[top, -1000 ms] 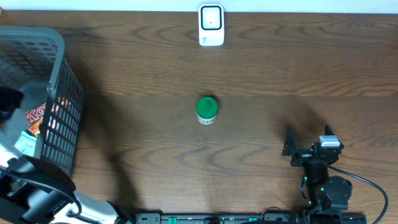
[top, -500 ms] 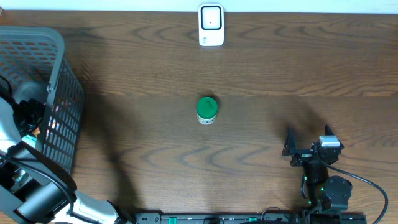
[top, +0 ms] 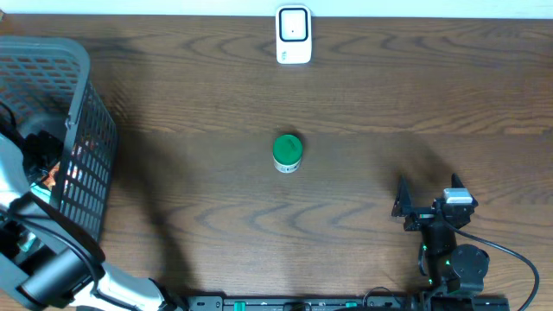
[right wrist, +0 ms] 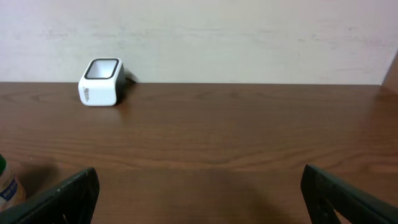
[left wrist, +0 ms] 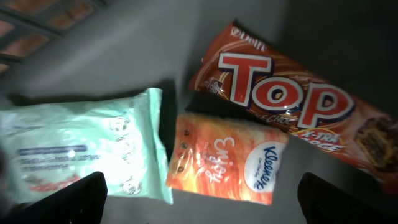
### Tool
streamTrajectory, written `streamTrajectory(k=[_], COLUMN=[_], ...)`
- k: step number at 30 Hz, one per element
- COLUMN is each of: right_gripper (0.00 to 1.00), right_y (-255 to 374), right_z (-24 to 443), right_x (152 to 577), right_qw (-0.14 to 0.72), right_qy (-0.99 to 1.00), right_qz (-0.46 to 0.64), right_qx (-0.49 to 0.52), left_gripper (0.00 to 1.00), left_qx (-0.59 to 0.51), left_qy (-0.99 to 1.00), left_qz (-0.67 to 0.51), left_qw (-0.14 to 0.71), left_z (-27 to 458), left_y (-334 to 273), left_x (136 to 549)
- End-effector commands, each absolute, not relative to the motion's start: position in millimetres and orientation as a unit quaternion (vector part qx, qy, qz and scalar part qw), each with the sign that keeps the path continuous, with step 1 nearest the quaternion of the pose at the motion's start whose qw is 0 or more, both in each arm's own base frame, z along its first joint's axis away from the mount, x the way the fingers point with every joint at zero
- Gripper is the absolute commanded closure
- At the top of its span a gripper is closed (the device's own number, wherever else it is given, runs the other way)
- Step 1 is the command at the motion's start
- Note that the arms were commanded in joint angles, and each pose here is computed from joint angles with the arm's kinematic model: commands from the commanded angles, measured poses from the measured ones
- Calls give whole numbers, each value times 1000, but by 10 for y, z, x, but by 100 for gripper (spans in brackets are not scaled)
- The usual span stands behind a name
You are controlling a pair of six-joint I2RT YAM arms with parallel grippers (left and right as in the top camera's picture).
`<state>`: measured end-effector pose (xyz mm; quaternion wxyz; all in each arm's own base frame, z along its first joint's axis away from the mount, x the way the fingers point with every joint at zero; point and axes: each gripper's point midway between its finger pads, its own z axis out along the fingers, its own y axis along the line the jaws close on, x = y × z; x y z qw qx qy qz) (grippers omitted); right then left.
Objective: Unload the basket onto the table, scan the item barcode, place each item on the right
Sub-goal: 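Reach into the basket and grasp the orange tissue pack with left gripper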
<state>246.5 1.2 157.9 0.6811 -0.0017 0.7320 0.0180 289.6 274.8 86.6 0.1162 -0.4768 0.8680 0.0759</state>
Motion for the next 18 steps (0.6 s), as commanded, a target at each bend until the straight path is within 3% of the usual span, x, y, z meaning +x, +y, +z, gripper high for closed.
streamTrajectory(k=[1, 14, 18], right_gripper=[1, 1, 1], right_y=[7, 7, 7], right_z=[1565, 1564, 1564], right_x=[2465, 2465, 2465], right_qw=[680, 679, 679], right_qy=[733, 733, 733], right_qz=[22, 22, 22], right_qx=[4, 5, 5], left_gripper=[2, 1, 8], left_qx=[-470, -466, -466], left_qy=[877, 884, 884], left_qz=[60, 42, 43], left_qw=[81, 2, 6], left_z=[584, -12, 19], left_y=[2688, 2599, 2608], left_x=[2879, 2778, 2790])
